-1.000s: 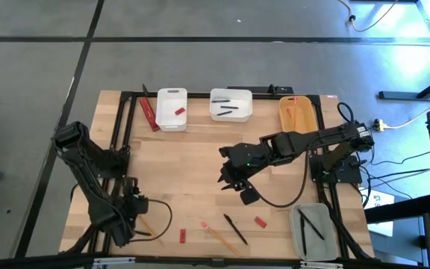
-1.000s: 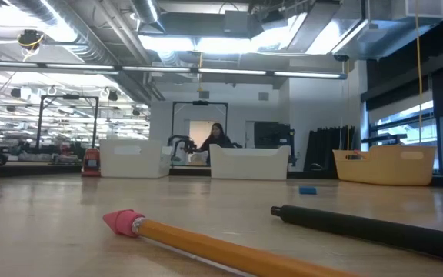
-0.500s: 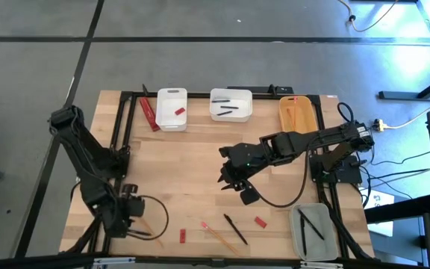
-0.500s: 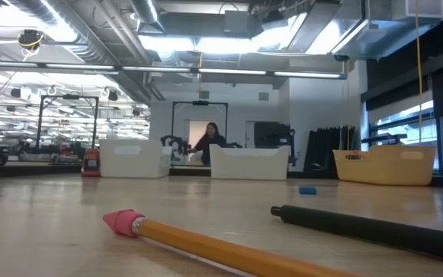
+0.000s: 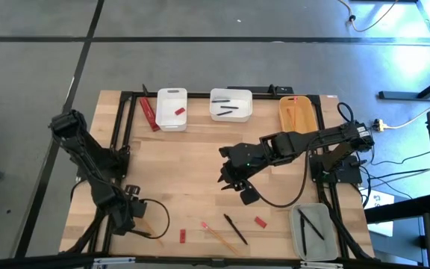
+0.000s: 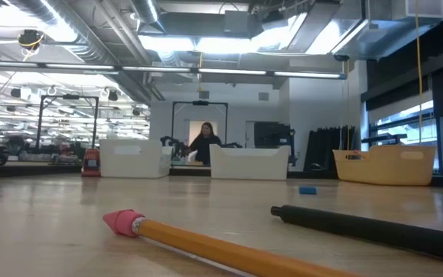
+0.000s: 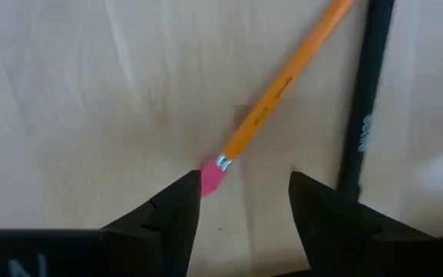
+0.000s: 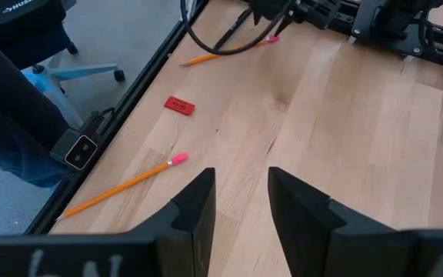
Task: Sort crayons/erasers/pens/pencils in bins
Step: Put the yellow pencil into the yellow bin
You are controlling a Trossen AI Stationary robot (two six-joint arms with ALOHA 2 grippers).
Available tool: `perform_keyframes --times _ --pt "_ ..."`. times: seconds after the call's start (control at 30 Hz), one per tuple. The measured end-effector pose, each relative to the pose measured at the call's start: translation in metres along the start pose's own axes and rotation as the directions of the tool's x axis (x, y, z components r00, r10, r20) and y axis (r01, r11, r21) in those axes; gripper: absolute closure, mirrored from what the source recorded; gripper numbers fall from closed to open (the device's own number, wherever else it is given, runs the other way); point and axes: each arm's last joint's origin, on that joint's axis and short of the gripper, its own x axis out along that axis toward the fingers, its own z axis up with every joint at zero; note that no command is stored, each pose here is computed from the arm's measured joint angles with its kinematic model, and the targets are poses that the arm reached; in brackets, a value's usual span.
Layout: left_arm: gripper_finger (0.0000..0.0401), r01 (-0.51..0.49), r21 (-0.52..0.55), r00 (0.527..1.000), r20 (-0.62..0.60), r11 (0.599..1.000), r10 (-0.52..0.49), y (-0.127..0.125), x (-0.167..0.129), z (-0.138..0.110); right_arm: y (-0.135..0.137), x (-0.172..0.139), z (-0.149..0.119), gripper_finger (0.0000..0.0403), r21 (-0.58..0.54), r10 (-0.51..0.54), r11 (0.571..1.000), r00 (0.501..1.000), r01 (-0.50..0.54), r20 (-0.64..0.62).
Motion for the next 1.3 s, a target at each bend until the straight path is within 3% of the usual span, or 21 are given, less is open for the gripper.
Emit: perform_keyframes --times 0.27,0.73,0.93,1.3 --pt "0.0211 -0.048 0.008 0.997 -0.058 0.999 0.048 0.007 0.015 -0.006 0.000 0.000 0.000 0.0280 0.000 0.000 1.000 1.000 0.000 0.000" --pt "0.0211 -0.065 0.011 0.997 -0.047 0.998 0.066 0.006 0.018 -0.005 0.000 0.000 0.000 0.0280 0.000 0.000 1.000 1.000 0.000 0.001" --pt "0.0211 -0.104 0.130 0.994 -0.006 0.986 0.106 0.004 0.018 -0.010 0.000 0.000 0.000 0.0280 0.000 0.000 1.000 1.000 0.000 0.002" --pt "0.0211 -0.112 0.179 0.994 0.009 0.978 0.112 0.003 0.018 -0.010 0.000 0.000 0.000 0.0280 0.000 0.000 1.000 1.000 0.000 0.002"
